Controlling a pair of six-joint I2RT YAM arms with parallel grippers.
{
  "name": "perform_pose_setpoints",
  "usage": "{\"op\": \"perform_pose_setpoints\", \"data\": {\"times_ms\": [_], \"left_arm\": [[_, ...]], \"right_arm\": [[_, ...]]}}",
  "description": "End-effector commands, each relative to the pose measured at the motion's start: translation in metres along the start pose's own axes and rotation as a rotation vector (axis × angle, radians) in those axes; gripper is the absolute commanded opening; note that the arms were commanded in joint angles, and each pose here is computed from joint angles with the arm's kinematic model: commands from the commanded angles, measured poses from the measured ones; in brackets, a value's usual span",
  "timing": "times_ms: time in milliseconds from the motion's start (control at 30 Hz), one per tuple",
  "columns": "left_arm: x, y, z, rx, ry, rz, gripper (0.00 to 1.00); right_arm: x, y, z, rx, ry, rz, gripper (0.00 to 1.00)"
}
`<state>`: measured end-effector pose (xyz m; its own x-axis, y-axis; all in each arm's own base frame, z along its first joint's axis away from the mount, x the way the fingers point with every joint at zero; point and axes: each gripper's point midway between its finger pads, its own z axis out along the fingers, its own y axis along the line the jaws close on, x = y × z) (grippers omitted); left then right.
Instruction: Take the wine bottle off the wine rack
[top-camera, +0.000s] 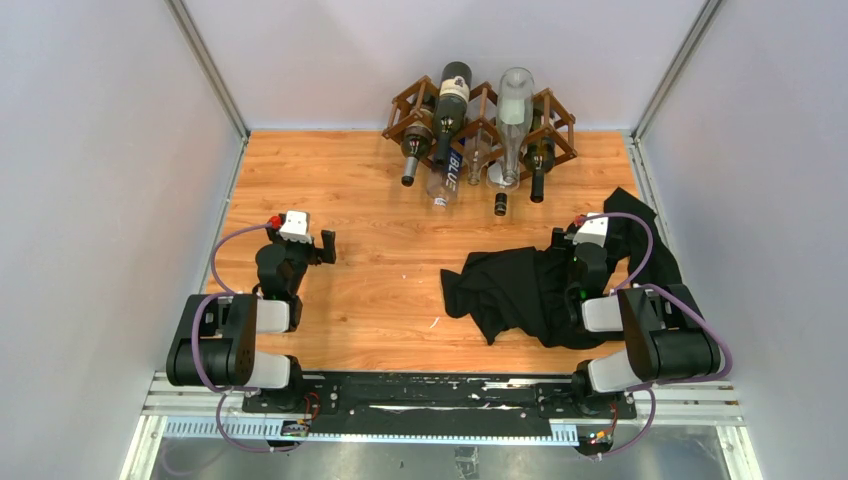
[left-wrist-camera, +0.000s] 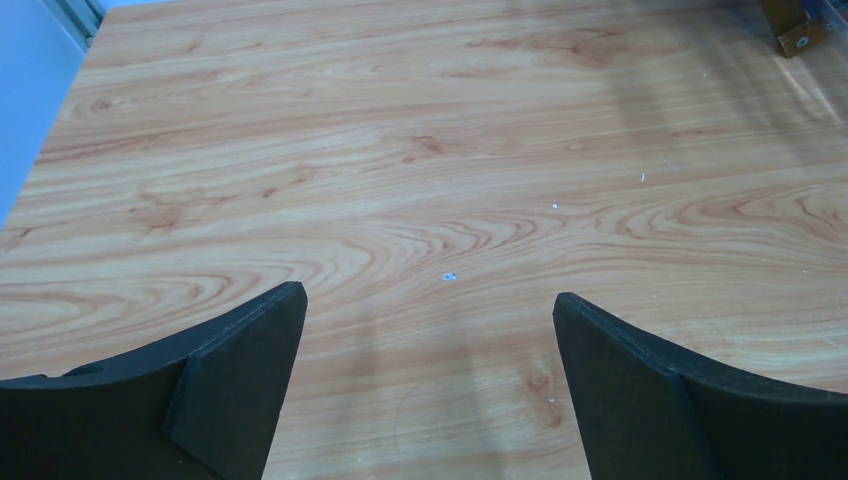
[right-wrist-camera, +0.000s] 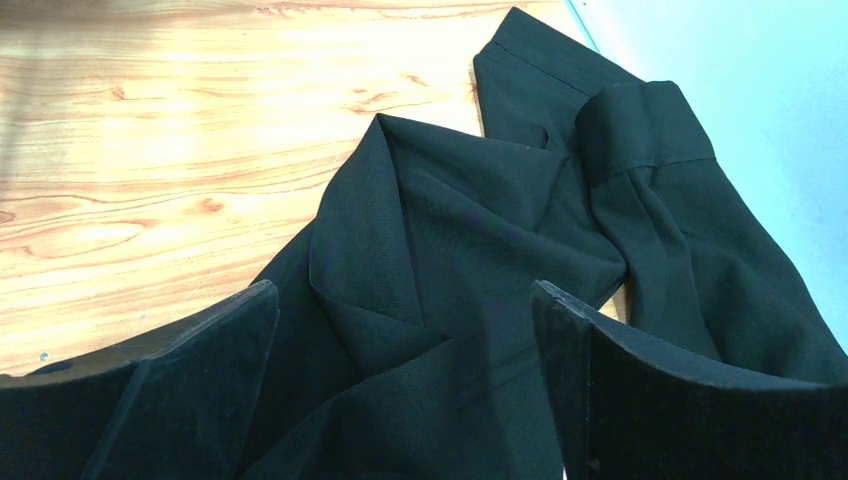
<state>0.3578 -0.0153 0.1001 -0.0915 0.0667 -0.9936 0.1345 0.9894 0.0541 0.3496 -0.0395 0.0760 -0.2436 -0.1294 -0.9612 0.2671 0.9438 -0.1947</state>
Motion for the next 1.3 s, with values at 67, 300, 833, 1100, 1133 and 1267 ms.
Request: {"op": "perform_pose_setpoints", "data": {"times_ms": [67,300,833,1100,1133,1267], "left_arm": [[-0.004,0.002,0.001,-0.01,-0.014,0.016,1.0],[-0.008,0.0,0.002,0.004,-0.028,0.023,1.0],[-0.086,0.012,0.032,0.057,0.253,-0.057,1.0],[-0.131,0.002,0.035,0.158,0.406,-0.091,1.0],[-0.134,0.003,0.034,0.156,0.425,-0.093,1.0],[-0.141,0.007,0.03,0.139,0.48,-0.095,1.0]], "right_arm": [[0.0,-0.002,-0.002,0.016,-0.01,-0.002,1.0],[-0.003,-0.007,-0.002,0.04,-0.018,0.012,1.0],[-0.084,-0.034,-0.037,0.171,0.107,0.354,1.0],[-0.148,0.007,-0.057,-0.13,0.056,0.505,1.0],[-0.155,0.013,-0.058,-0.163,0.076,0.504,1.0],[-0.188,0.043,-0.063,-0.266,0.198,0.454,1.0]]}}
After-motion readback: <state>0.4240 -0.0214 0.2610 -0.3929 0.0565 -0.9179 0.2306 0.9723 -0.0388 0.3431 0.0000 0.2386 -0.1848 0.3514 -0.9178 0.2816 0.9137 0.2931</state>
